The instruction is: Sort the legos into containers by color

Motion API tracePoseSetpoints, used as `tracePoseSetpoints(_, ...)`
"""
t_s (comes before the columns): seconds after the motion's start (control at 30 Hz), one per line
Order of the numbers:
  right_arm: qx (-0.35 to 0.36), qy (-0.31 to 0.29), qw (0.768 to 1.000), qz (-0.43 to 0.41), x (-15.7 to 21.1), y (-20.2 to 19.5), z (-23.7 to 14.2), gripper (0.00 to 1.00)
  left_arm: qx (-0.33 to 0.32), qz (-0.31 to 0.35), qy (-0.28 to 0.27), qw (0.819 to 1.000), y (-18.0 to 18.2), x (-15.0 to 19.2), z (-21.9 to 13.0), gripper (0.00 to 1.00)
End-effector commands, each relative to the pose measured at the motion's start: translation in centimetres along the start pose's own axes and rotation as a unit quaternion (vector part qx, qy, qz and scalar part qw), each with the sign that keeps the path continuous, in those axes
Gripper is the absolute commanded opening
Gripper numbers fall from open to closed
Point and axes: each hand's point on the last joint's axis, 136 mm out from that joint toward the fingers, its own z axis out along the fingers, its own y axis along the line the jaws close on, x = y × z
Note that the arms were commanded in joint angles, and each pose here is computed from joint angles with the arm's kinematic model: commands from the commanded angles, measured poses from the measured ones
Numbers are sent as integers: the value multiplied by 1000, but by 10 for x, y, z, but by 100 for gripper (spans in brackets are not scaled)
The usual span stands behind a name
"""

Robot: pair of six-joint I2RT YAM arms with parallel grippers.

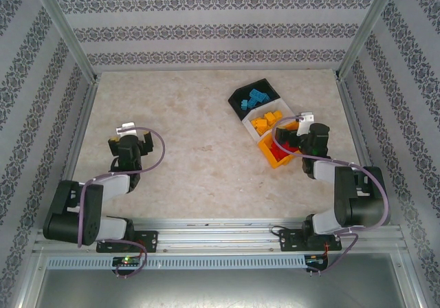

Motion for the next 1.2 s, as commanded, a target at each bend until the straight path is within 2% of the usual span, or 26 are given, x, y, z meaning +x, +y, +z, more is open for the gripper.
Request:
tracePoseSetpoints(0.0,-15,-21,1000,0,-14,3,2,98,19,2,-42,999,-6,-22,8,100)
tracePoseSetpoints(0.27,-13,-20,1000,-2,-13,3,2,98,70,23,-49,996,-27,-9,16,100)
tracePoseSetpoints(0.4,-12,-25,1000,-10,-13,6,0,98,94,26,-73,993,-32,-2,10,100)
tracePoseSetpoints(0.63,-3,-48,999,-22,-13,8,-7,98,94,19,-101,990,-28,-3,1,100)
tracePoseSetpoints(0.77,17,-65,998,-19,-13,3,-13,98,64,8,-88,994,-20,-6,12,100)
tracePoseSetpoints(0.93,57,-71,996,-1,-10,-11,-14,98,71,14,-39,997,-25,-2,28,100)
tracePoseSetpoints(1.17,122,-66,990,27,-4,-34,-10,98,70,11,-40,997,-23,-4,29,100)
